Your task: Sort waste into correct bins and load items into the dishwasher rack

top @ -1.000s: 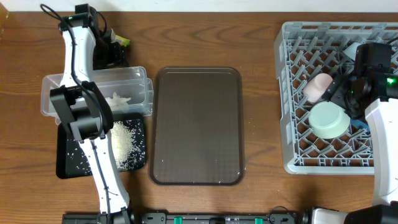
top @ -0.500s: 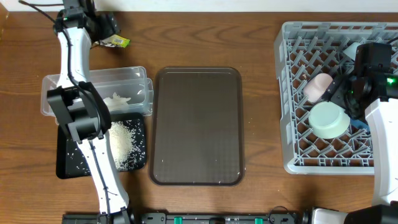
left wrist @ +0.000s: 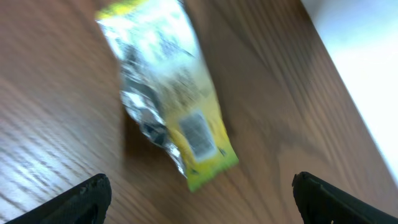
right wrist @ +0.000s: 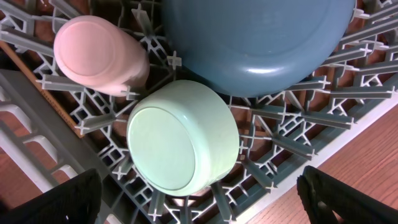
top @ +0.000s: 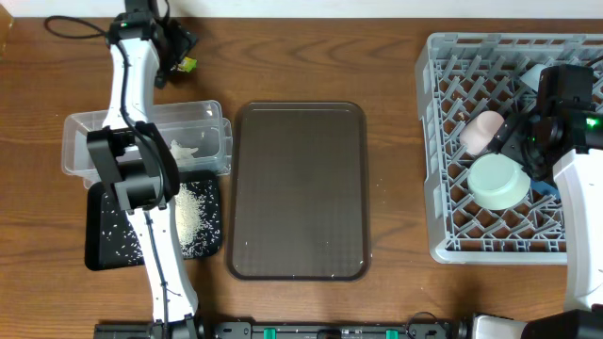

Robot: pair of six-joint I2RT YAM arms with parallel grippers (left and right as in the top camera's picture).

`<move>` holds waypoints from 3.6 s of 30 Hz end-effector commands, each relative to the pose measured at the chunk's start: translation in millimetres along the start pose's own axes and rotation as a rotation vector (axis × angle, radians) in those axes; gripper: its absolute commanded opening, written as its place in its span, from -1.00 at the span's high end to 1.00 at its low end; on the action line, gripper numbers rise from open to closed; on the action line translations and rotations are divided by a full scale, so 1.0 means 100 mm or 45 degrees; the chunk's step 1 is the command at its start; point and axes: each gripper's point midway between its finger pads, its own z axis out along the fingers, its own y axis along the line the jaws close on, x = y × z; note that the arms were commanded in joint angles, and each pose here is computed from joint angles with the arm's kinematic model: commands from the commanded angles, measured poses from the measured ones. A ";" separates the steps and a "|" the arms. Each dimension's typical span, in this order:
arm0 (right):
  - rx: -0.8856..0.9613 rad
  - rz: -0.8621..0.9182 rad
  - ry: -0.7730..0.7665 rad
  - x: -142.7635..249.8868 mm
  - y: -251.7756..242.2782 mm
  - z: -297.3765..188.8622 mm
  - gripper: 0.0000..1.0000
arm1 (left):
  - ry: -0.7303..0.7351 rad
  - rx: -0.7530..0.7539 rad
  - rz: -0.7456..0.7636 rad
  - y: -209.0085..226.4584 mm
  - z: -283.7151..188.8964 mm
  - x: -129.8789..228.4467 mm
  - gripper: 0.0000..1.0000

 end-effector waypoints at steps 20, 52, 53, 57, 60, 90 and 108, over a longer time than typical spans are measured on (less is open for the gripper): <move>0.008 0.021 -0.012 -0.03 -0.01 -0.01 -0.98 | 0.049 0.115 -0.315 -0.01 0.50 -0.01 -0.91; 0.008 0.020 -0.012 -0.03 -0.01 -0.01 -0.99 | -0.012 0.132 -0.324 0.07 0.71 -0.13 0.83; 0.008 0.021 -0.012 -0.03 -0.01 -0.01 -0.99 | -0.012 0.132 -0.320 0.07 0.71 -0.13 0.87; 0.008 0.020 -0.012 -0.03 -0.01 -0.01 -0.98 | -0.012 0.132 -0.291 0.07 0.71 -0.13 0.88; 0.008 0.021 -0.012 -0.03 -0.01 -0.01 -0.98 | -0.009 0.133 -0.259 0.06 0.70 -0.13 0.88; 0.008 0.020 -0.012 -0.03 -0.01 -0.01 -0.98 | -0.111 0.285 -0.165 -0.24 0.53 -0.36 -0.36; 0.008 0.020 -0.012 -0.03 -0.01 -0.01 -0.98 | -0.102 0.314 -0.290 -0.26 0.69 -0.31 -0.35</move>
